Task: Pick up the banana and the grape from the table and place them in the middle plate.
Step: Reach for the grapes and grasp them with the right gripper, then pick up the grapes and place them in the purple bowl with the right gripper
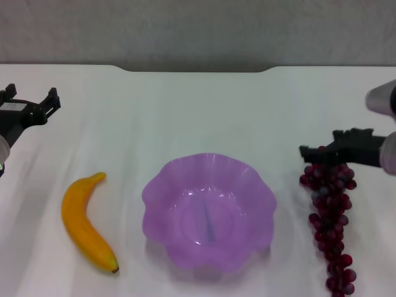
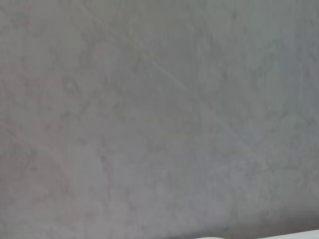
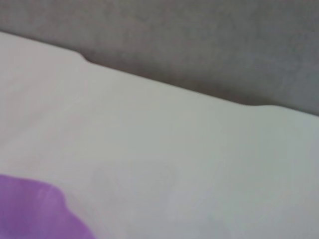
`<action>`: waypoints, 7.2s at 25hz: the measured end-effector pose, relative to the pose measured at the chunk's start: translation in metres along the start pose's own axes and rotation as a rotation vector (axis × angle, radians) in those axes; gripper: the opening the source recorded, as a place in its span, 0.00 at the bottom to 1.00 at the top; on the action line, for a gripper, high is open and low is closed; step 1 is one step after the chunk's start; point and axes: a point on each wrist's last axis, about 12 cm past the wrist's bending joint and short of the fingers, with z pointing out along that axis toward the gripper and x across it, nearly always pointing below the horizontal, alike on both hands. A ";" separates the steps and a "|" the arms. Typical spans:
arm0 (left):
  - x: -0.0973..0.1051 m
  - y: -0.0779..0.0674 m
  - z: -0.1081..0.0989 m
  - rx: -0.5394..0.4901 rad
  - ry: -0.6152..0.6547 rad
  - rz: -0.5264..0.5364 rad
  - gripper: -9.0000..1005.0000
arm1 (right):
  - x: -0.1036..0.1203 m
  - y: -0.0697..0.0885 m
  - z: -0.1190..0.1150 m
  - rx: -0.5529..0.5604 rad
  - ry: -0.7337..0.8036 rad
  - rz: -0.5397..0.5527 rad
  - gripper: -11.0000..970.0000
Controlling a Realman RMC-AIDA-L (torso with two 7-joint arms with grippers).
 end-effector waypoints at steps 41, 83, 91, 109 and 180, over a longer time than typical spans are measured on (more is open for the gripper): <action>0.007 0.004 -0.002 -0.012 0.034 0.002 0.88 | 0.071 0.005 -0.020 0.065 -0.187 0.276 0.91; 0.004 0.002 0.000 -0.006 0.025 0.004 0.88 | 0.097 0.012 0.021 0.037 -0.019 0.266 0.89; 0.004 0.002 0.000 -0.006 0.024 0.004 0.88 | 0.097 0.012 0.022 0.037 -0.018 0.257 0.80; 0.005 0.002 0.000 -0.006 0.028 0.004 0.88 | 0.097 0.010 0.024 0.052 -0.012 0.224 0.67; 0.006 0.002 -0.001 -0.008 0.032 0.002 0.87 | 0.043 -0.005 0.001 0.190 -0.254 0.113 0.33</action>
